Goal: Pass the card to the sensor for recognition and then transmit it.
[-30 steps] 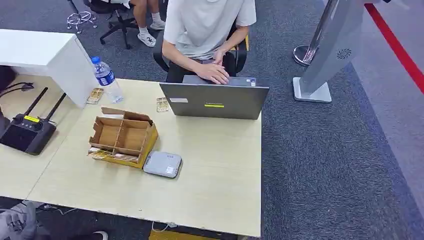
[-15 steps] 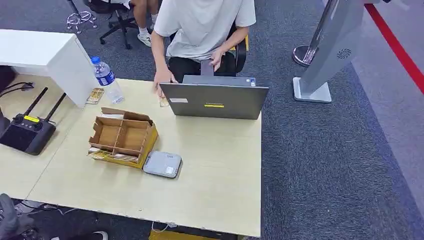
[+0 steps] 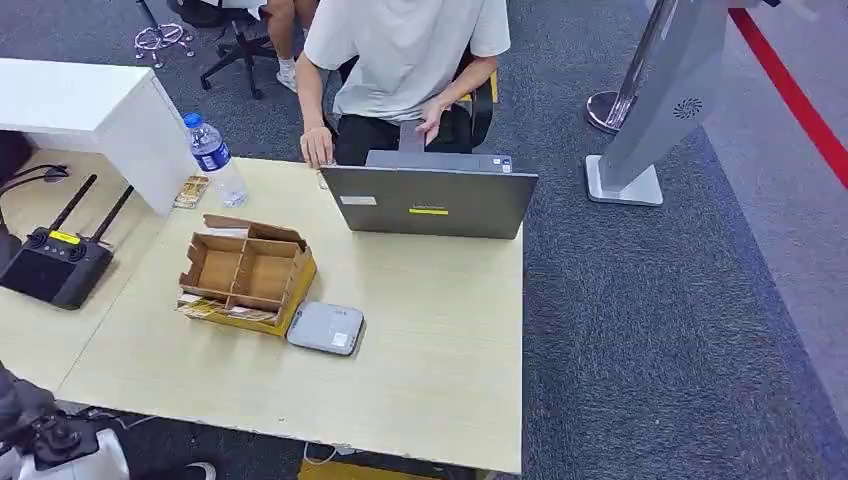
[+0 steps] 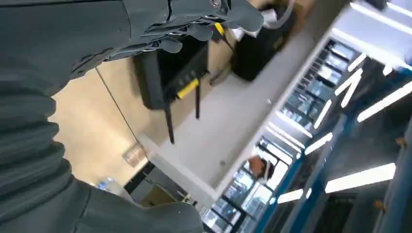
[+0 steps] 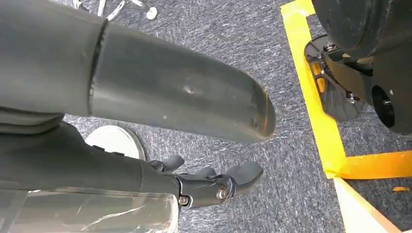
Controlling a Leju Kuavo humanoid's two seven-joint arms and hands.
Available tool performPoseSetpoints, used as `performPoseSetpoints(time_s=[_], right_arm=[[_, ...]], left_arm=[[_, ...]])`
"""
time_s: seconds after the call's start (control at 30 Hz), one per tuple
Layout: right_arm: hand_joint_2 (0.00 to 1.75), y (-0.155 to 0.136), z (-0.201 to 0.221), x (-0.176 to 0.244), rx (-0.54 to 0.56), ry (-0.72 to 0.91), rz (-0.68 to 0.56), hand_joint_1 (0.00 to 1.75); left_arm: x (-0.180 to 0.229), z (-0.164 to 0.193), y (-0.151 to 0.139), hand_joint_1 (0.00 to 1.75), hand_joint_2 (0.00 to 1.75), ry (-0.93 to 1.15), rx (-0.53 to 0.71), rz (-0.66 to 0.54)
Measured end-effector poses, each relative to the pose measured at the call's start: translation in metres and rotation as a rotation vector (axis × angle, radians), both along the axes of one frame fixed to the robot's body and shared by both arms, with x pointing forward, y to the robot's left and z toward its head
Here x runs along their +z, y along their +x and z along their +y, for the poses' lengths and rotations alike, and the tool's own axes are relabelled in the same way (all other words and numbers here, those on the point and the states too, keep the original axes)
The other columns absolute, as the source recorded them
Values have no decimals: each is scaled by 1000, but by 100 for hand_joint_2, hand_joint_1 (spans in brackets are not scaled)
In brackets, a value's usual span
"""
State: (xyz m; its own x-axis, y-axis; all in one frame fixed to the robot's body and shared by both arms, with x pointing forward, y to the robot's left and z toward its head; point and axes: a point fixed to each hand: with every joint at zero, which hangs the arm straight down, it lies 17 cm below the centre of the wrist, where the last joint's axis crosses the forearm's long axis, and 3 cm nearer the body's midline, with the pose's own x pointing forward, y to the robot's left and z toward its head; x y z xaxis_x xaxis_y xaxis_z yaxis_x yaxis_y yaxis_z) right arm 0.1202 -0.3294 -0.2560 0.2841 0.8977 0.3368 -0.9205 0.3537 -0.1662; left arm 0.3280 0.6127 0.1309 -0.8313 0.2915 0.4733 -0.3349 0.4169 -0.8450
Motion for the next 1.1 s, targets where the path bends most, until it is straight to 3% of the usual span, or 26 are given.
performPoseSetpoints(time_s=[0.1, 0.2, 0.73, 0.97, 1.0, 1.1], right_arm=[[0, 0, -1, 0, 5, -2, 0, 0], [0, 3, -2, 0, 18, -10, -1, 0], [0, 5, -4, 1, 45, -28, 6, 0], [0, 4, -5, 0, 51, -31, 12, 0], [0, 4, -5, 0, 56, -33, 13, 0], [0, 3, -6, 0, 64, -40, 17, 0]], left_arm=[[40, -16, 25, 0, 175, 94, -21, -24], [120, -78, 86, 0, 175, 357, -76, 41], [193, -205, 195, 0, 175, 791, -235, 277], [215, -256, 229, 0, 175, 989, -259, 375], [217, -266, 234, 175, 175, 1026, -262, 394], [223, -285, 245, 175, 175, 1110, -259, 436]])
